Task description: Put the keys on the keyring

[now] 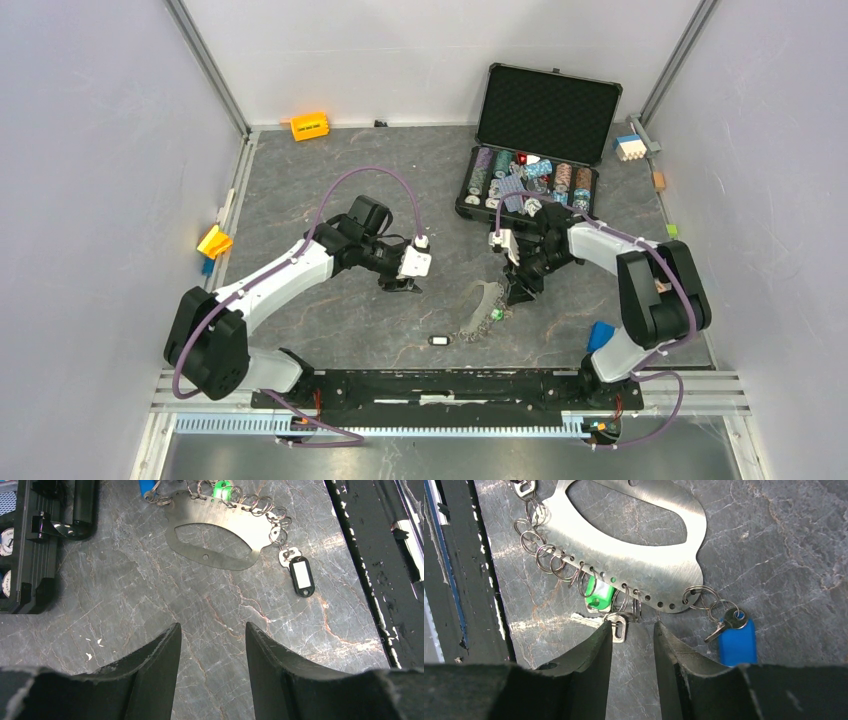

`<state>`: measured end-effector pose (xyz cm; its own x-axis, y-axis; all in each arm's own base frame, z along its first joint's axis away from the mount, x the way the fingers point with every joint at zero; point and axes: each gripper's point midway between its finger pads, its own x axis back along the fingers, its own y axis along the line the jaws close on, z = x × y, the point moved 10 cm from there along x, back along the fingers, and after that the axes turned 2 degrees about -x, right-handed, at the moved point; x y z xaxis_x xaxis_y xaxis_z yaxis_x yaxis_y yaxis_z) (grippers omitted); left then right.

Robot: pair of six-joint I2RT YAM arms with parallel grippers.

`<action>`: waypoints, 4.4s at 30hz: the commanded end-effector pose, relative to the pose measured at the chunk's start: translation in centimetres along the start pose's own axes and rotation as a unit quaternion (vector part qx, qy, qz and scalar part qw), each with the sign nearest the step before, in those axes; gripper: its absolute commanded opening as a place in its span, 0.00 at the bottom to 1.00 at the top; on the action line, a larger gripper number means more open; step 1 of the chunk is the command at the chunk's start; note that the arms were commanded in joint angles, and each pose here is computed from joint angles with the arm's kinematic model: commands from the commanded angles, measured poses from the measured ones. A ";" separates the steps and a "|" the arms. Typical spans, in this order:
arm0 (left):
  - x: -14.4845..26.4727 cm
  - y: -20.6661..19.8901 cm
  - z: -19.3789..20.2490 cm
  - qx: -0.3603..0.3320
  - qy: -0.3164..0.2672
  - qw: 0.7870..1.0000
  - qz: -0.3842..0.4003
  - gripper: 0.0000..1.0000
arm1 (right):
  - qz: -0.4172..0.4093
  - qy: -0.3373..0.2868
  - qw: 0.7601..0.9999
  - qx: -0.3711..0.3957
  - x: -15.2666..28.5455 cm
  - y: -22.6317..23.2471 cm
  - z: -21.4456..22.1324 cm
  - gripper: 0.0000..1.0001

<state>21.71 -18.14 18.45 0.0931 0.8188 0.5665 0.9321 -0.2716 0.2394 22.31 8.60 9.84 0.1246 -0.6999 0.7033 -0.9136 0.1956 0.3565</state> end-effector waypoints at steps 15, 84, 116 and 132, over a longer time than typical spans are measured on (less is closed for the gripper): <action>0.7 0.1 -1.3 0.005 -0.027 1.000 -0.007 0.58 | -0.006 -0.020 1.000 0.001 -0.6 -1.6 -0.6 0.34; 0.5 -0.2 -1.1 0.008 -0.030 1.000 -0.001 0.60 | -0.052 -0.044 0.997 -0.024 -1.2 -1.2 0.2 0.05; -0.9 5.4 -5.4 0.140 -0.153 0.978 -0.028 0.47 | 0.062 -0.153 0.978 0.124 6.5 2.1 -9.4 0.00; -0.7 6.8 -9.1 0.096 -0.166 0.981 -0.033 0.38 | 0.061 -0.229 0.951 0.197 7.8 6.5 -16.9 0.00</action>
<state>24.78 -24.73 25.48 0.1054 0.9525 0.2856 0.9918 -0.1215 0.0393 23.96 14.98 24.51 -0.0649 -0.8899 0.4516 -0.9950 0.0924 0.0390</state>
